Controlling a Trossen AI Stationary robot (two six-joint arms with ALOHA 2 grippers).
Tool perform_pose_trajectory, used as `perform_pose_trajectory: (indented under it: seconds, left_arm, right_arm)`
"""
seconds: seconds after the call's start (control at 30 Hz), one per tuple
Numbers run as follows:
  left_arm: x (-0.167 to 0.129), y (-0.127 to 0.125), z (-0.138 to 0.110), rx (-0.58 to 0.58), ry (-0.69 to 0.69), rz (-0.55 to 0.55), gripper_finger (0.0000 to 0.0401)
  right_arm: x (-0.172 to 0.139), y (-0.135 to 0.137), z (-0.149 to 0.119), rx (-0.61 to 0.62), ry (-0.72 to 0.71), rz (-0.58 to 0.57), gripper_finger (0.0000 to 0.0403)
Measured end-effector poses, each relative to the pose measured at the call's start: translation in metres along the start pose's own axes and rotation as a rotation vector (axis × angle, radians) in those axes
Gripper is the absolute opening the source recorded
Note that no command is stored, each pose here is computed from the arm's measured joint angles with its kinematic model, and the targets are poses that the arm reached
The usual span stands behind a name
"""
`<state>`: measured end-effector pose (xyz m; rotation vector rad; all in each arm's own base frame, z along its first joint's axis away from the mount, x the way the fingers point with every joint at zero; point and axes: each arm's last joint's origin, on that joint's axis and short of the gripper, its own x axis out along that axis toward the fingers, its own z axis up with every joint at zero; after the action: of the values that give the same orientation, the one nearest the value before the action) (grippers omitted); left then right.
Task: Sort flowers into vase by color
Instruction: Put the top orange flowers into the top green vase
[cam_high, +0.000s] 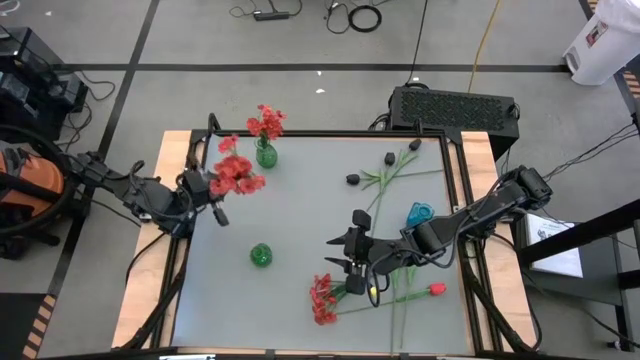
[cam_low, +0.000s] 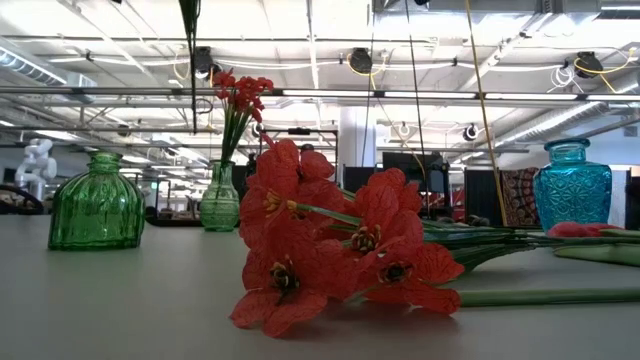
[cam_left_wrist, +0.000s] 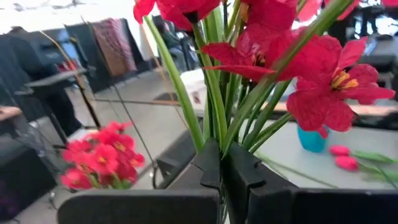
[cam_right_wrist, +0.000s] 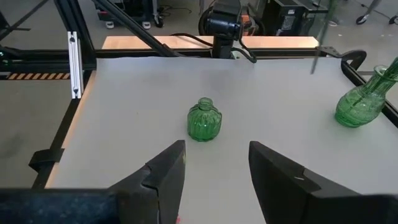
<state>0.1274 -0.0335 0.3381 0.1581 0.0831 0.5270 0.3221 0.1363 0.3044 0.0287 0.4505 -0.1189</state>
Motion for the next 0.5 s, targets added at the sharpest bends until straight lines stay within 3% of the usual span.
perform_pose_trajectory:
  seconds: [0.33,0.5]
  left_arm:
    - [-0.001,0.032,0.007,-0.050,-0.048,0.170,0.0001]
    - [-0.009,0.050,0.007,-0.061,-0.087,0.199,0.0001]
  right_arm:
    - [0.027,0.009,-0.023,-0.040,0.084,-0.020,0.0169]
    - [0.033,0.011,-0.027,-0.048,0.099,-0.024,0.0169]
